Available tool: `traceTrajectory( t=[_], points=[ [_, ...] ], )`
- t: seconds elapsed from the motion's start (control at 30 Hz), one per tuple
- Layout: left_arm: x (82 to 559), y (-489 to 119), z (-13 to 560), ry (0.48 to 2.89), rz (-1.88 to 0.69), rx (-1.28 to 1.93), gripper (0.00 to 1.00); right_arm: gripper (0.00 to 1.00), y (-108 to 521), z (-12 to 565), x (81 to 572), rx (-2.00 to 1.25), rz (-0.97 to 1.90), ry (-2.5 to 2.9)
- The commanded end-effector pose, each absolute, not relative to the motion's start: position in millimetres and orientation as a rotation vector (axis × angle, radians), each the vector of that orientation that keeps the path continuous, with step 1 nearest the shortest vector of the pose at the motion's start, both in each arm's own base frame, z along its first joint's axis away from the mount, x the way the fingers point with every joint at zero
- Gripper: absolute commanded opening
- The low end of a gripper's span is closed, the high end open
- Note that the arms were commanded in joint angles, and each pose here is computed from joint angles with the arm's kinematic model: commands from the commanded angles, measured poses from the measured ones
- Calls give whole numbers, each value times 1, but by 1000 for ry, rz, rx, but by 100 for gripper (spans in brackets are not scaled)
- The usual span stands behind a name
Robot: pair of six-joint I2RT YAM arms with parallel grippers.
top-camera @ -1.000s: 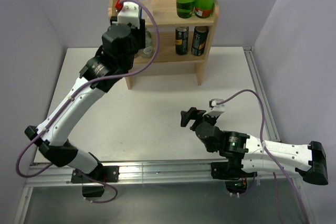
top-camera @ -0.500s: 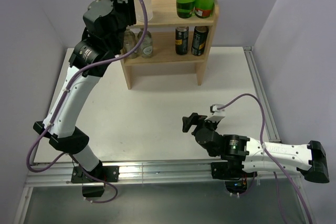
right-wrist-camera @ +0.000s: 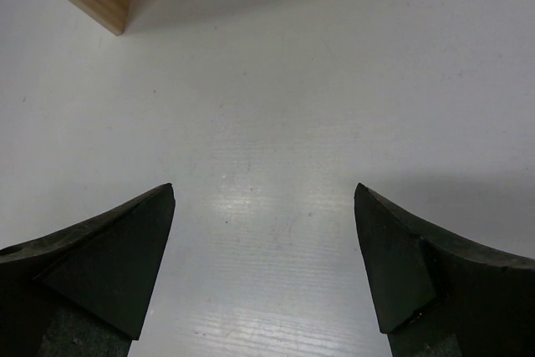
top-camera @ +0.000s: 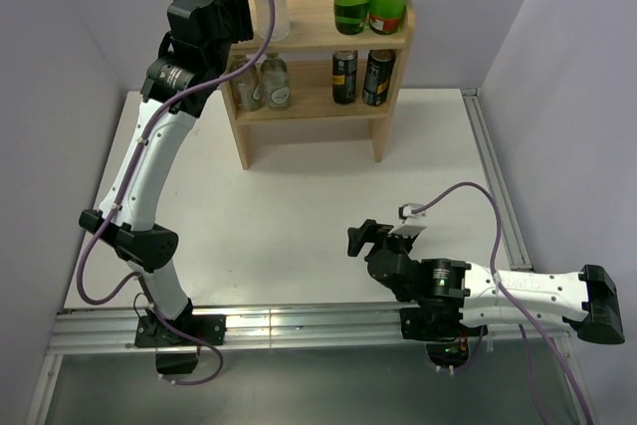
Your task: Place and organize the beverage onto the shelf
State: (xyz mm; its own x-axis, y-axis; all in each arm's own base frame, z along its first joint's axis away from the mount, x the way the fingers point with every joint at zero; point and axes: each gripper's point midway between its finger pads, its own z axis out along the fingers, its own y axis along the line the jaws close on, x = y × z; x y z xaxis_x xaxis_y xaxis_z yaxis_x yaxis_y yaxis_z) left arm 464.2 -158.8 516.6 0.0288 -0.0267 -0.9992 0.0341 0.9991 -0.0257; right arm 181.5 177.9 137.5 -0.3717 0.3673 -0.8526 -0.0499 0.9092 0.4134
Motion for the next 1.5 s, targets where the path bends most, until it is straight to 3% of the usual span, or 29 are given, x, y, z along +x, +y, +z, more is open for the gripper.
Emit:
traceTrajectory(
  t=[0.0, 0.33, 0.47, 0.67, 0.8, 1.47],
  points=[
    [445, -143, 597, 1308, -192, -86, 0, 95, 172, 135, 184, 279, 424, 1883],
    [464, -142, 578, 1341, -166, -87, 1, 95, 172, 131, 184, 273, 403, 1887],
    [472, -143, 569, 1354, -158, -87, 18, 95, 172, 130, 184, 275, 401, 1887],
    [484, -147, 550, 1391, -140, -77, 64, 95, 171, 128, 184, 278, 398, 1890],
    [486, -146, 544, 1397, -134, -76, 73, 95, 170, 127, 183, 276, 396, 1893],
    [468, -139, 540, 1422, -149, -98, 80, 94, 171, 127, 180, 292, 420, 1899]
  ],
)
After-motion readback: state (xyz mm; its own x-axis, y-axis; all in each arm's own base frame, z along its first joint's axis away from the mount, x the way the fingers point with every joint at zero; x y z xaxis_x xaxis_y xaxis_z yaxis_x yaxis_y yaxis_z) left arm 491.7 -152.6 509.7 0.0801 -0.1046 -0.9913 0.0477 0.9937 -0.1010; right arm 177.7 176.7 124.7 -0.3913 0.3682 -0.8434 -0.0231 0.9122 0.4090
